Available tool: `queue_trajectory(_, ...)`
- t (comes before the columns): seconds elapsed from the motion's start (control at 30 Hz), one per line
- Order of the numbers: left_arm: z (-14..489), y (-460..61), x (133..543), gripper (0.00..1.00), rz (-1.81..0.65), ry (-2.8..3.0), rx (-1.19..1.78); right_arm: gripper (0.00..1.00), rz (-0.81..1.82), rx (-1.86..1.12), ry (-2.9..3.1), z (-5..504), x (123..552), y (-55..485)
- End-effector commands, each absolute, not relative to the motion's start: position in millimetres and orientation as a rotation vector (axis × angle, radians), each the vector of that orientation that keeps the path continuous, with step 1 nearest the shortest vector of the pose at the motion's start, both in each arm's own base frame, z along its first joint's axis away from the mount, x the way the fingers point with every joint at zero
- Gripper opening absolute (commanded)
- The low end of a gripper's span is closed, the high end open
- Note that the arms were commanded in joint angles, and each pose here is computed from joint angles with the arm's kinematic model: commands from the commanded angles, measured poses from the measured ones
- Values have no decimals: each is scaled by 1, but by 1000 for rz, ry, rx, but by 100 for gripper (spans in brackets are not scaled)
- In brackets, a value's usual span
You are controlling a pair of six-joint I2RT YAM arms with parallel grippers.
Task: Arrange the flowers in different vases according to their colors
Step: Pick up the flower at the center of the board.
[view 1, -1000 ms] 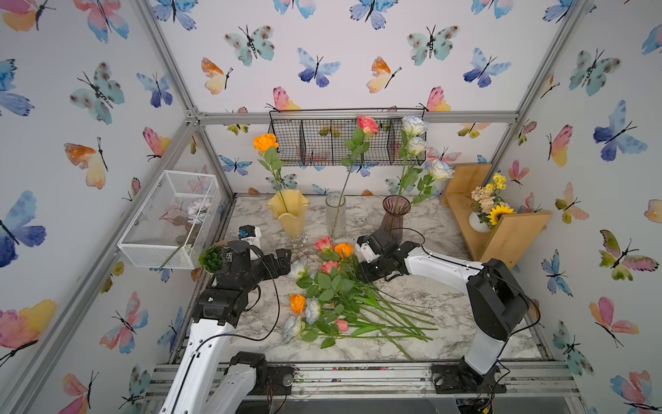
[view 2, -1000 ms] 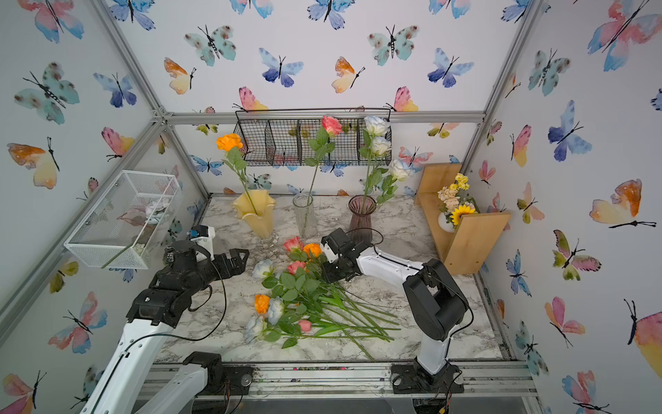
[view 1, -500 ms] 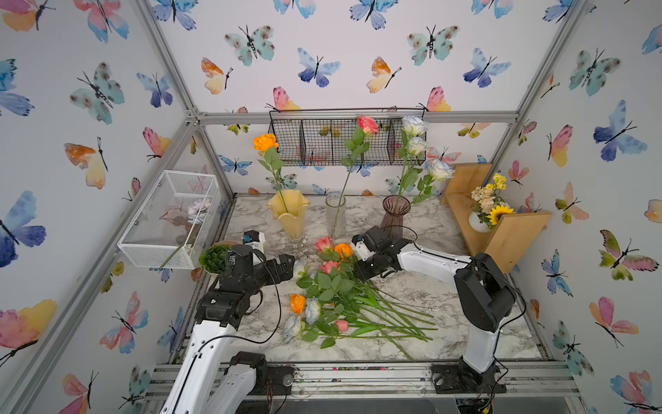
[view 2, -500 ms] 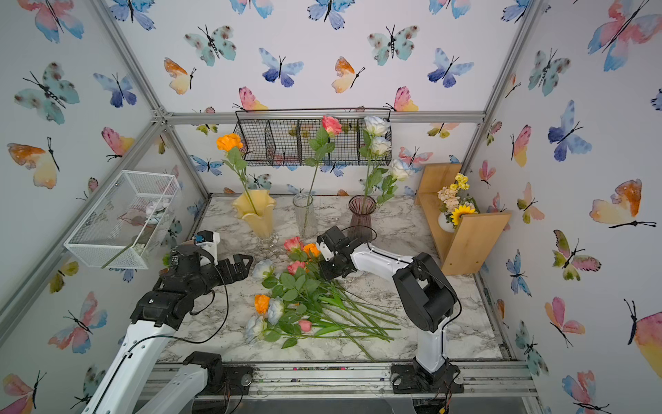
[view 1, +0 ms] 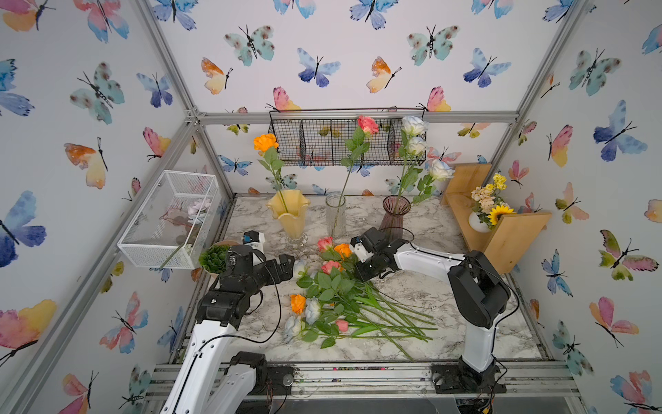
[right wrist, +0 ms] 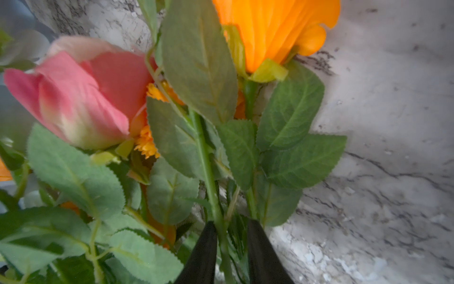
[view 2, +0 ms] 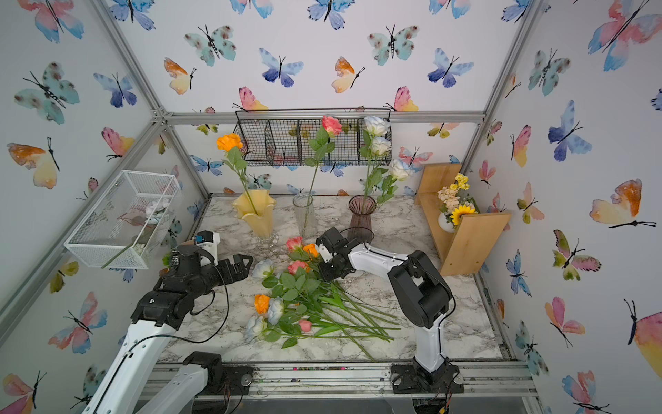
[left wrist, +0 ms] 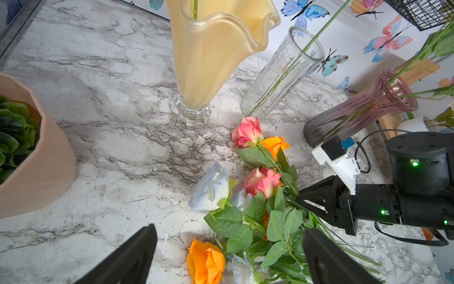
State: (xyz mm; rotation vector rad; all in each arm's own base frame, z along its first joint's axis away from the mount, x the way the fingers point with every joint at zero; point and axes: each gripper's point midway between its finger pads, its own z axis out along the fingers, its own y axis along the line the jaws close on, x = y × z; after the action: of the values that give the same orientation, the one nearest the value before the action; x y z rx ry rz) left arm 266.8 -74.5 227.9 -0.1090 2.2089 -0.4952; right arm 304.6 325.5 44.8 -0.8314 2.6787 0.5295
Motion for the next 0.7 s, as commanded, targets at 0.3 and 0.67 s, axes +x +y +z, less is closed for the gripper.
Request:
queue_trajectory(0.3,224,-76,269,99,-501,2219,-114,4,438,-946,2520,86,315,322)
queue_trajectory(0.67,222,-76,270,99,-497,2224,-119,2,358,-956,2294,162,332,316)
